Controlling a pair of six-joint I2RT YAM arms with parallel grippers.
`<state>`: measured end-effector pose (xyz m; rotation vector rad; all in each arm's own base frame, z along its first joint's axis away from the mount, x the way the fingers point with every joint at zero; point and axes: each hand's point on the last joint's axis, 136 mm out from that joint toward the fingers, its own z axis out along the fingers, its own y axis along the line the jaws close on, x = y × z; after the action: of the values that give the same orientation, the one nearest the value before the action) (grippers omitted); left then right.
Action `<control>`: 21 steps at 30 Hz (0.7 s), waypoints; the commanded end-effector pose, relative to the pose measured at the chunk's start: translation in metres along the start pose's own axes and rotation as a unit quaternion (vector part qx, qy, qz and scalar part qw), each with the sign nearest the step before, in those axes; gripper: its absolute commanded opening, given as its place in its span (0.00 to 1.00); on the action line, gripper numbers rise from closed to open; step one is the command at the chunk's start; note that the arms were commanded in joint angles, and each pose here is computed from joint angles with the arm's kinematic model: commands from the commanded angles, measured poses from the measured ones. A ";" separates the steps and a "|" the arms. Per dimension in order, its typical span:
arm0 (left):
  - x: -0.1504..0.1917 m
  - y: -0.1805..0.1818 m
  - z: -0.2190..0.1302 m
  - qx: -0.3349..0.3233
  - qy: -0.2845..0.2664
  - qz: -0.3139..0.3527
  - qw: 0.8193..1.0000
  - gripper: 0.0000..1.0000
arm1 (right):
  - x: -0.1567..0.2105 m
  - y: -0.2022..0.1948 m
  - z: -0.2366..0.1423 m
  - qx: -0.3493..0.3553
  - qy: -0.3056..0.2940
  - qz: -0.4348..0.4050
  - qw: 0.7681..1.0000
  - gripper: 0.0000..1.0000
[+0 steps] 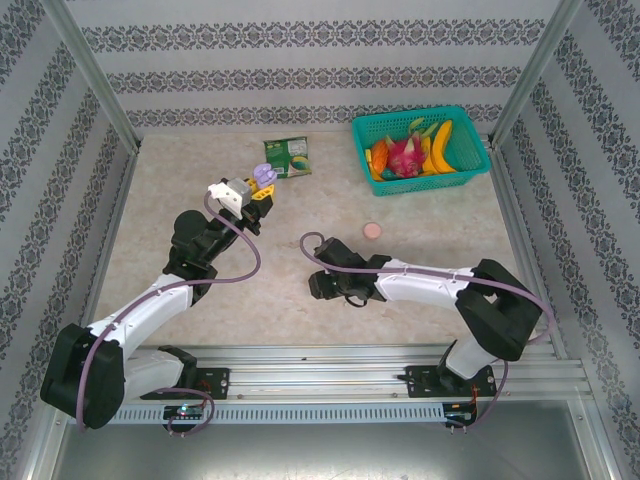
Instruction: Insert the wireless bluetooth earbuds into the charging case
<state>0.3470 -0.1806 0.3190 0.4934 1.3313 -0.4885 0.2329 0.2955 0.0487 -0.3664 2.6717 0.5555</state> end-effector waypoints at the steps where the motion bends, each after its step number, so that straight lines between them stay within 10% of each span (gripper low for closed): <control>1: -0.019 0.003 0.002 0.001 -0.023 -0.003 1.000 0.00 | 0.001 0.009 0.010 -0.019 0.008 0.024 1.000 0.42; 21: -0.018 0.004 0.000 -0.004 -0.025 -0.001 1.000 0.00 | -0.016 -0.015 0.034 0.001 0.008 0.062 0.998 0.43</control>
<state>0.3470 -0.1806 0.3190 0.4908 1.3324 -0.4911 0.2494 0.3012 0.0208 -0.2472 2.7350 0.6018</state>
